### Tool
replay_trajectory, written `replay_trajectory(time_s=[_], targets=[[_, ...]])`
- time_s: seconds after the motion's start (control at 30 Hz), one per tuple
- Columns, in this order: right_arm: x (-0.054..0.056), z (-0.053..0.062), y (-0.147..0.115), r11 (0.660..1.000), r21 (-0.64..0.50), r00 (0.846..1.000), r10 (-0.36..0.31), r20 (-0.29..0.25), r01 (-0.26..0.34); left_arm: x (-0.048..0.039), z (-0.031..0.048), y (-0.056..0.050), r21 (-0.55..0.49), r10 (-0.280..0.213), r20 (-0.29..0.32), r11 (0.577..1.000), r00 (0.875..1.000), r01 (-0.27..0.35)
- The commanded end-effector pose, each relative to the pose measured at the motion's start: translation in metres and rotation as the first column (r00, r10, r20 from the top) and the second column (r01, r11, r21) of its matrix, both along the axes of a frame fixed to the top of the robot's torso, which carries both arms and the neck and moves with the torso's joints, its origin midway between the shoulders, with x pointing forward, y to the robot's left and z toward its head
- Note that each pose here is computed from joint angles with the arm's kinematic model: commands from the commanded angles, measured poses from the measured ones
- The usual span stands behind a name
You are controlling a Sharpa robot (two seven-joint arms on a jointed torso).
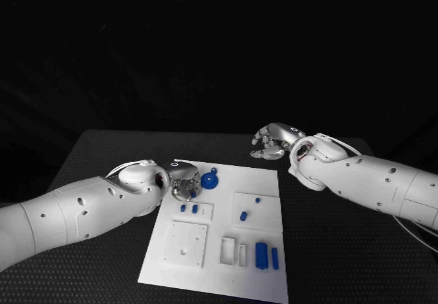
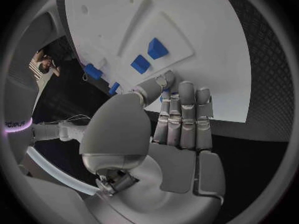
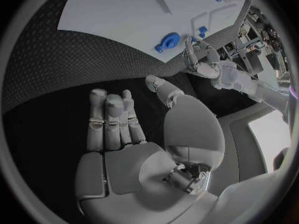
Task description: Assemble the parts on the task board
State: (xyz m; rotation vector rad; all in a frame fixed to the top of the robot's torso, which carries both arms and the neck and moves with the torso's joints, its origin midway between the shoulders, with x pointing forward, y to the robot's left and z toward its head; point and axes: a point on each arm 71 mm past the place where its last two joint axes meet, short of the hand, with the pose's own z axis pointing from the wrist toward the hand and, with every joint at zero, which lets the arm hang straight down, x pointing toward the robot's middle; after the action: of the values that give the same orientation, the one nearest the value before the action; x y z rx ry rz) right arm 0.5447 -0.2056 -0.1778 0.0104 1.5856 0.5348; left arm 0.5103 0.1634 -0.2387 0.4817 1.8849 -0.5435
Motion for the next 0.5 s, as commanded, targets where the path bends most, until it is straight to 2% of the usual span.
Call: replay_trajectory(time_s=[0.03, 0.2, 0.5], targets=[[-0.0003, -0.0007, 0.0009, 1.0, -0.006, 1.0, 0.009, -0.006, -0.009, -0.0059, -0.0123, -0.0012, 0.026, -0.018, -0.056, 0.999, 0.998, 0.019], [-0.0003, -0.0009, -0.0007, 1.0, -0.007, 1.0, 0.006, -0.006, -0.006, -0.0045, -0.0112, 0.0017, -0.012, 0.007, -0.065, 1.0, 0.998, -0.008], [0.0003, -0.0014, -0.004, 1.0, -0.011, 1.0, -0.003, -0.01, 0.003, -0.0035, -0.0121, 0.0062, 0.005, 0.027, -0.069, 1.0, 0.997, -0.027]])
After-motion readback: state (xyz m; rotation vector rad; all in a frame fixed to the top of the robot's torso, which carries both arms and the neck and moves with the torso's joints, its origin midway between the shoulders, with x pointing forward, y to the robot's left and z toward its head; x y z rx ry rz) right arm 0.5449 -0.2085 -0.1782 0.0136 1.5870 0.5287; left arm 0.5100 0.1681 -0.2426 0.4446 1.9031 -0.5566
